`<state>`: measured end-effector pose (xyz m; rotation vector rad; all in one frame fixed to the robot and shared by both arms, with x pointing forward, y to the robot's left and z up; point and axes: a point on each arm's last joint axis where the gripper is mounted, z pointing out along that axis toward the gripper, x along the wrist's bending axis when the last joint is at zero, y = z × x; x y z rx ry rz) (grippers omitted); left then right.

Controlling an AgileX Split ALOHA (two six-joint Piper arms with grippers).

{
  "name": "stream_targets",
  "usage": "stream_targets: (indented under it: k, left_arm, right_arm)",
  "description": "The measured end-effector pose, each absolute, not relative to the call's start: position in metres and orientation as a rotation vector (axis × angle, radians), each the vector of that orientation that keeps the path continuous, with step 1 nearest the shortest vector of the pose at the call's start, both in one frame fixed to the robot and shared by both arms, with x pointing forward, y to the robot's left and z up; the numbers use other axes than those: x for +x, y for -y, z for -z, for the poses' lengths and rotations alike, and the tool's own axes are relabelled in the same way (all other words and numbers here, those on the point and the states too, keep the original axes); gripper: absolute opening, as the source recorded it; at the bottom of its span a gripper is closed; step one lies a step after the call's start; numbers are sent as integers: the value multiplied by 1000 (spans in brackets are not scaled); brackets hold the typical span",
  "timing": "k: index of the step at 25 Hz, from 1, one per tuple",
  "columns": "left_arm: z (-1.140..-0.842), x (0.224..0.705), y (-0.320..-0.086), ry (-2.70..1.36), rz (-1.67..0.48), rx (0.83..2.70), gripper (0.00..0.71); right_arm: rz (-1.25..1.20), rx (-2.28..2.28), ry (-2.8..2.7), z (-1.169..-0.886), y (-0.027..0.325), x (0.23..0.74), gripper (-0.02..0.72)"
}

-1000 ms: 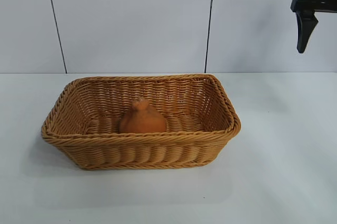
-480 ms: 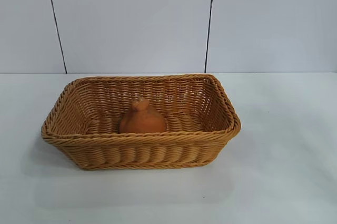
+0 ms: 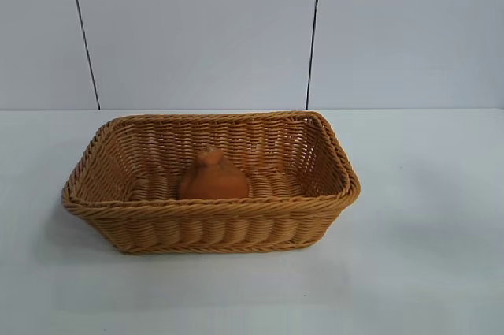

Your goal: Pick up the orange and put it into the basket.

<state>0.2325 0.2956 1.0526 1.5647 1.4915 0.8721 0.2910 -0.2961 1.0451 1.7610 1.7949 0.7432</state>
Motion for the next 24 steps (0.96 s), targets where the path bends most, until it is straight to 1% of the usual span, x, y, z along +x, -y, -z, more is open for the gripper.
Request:
stream_targets:
  k: [6, 13, 24]
  left_arm:
    - [-1053, 233, -296, -1491, -872, 1565, 642]
    - [-1053, 233, -296, -1491, -872, 1565, 642]
    - [-1053, 233, -296, -1491, -872, 1565, 642]
  right_arm:
    - [-874, 1639, -1675, -1052, 296, 264, 628]
    - [-987, 1520, -1557, -1053, 297, 237, 628]
    - [-1022, 1479, -1598, -1053, 297, 235, 628]
